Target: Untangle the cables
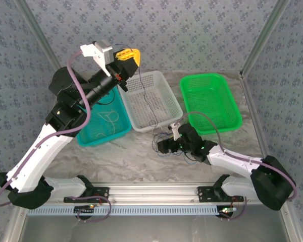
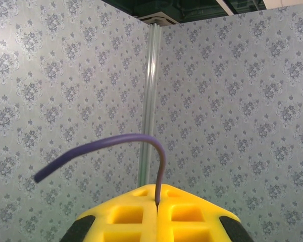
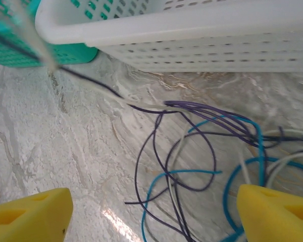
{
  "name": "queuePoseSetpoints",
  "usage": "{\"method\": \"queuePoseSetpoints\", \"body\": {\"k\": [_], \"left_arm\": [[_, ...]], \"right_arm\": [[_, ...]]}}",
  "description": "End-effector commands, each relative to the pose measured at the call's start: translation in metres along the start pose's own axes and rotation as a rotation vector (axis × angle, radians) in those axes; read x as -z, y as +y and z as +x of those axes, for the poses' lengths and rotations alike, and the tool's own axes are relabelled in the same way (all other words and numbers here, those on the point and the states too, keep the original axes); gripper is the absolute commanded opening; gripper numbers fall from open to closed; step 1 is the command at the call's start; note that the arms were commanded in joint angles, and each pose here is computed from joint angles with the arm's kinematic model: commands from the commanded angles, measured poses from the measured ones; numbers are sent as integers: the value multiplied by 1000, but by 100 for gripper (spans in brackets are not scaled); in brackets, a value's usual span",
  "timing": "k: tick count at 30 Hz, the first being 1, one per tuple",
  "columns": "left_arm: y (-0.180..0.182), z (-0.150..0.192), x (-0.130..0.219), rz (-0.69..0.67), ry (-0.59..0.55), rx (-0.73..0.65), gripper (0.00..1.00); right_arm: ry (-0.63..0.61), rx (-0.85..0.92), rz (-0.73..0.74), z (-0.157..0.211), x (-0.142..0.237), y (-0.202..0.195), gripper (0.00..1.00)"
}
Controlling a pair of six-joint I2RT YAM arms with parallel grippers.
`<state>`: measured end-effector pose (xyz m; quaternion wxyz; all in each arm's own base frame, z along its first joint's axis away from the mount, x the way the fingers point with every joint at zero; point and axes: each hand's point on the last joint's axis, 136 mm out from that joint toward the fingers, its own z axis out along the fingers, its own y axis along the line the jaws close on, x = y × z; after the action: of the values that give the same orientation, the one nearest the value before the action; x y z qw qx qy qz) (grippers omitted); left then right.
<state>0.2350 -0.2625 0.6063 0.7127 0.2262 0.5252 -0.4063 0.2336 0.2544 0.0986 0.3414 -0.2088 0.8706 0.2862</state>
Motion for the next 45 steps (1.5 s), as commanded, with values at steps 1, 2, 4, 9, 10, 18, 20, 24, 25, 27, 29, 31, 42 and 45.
{"method": "queuePoseSetpoints", "body": {"k": [1, 2, 4, 9, 10, 18, 20, 24, 25, 27, 29, 31, 42, 45], "left_arm": [[-5, -23, 2, 21, -62, 9, 0], [-4, -21, 2, 20, -60, 14, 0], [-4, -21, 1, 21, -57, 22, 0], [-3, -17, -1, 20, -61, 41, 0], [-3, -17, -2, 20, -63, 44, 0], [-4, -22, 4, 22, -82, 45, 0], [-3, -26, 6, 12, -91, 36, 0], [3, -42, 17, -49, -116, -18, 0], [5, -49, 20, -65, -126, -39, 0], [5, -60, 24, -76, -141, -68, 0], [2, -71, 26, -72, -158, -85, 0], [0, -80, 27, -69, -173, -98, 0], [0, -111, 24, -95, -216, -153, 0], [-3, -112, 20, -74, -218, -140, 0]], "right_arm": [[-115, 52, 67, -18, -7, -3, 88], [-139, 60, 73, -22, -8, -1, 89], [-175, 70, 83, -32, -12, 2, 89], [-243, 70, 128, -51, -23, 2, 90], [-254, 64, 129, -55, -25, 2, 89], [-267, 46, 115, -70, -49, 3, 68], [-223, 34, 106, -63, -57, 1, 52], [-120, 25, 133, -35, -60, -9, 36], [-95, 19, 142, -26, -59, -13, 36], [-35, 8, 171, -5, -57, -23, 32], [5, -1, 196, 9, -53, -31, 29], [41, -16, 208, 23, -50, -36, 28], [55, -76, 271, 47, -29, -55, 23], [74, -64, 275, 48, -28, -56, 15]]}}
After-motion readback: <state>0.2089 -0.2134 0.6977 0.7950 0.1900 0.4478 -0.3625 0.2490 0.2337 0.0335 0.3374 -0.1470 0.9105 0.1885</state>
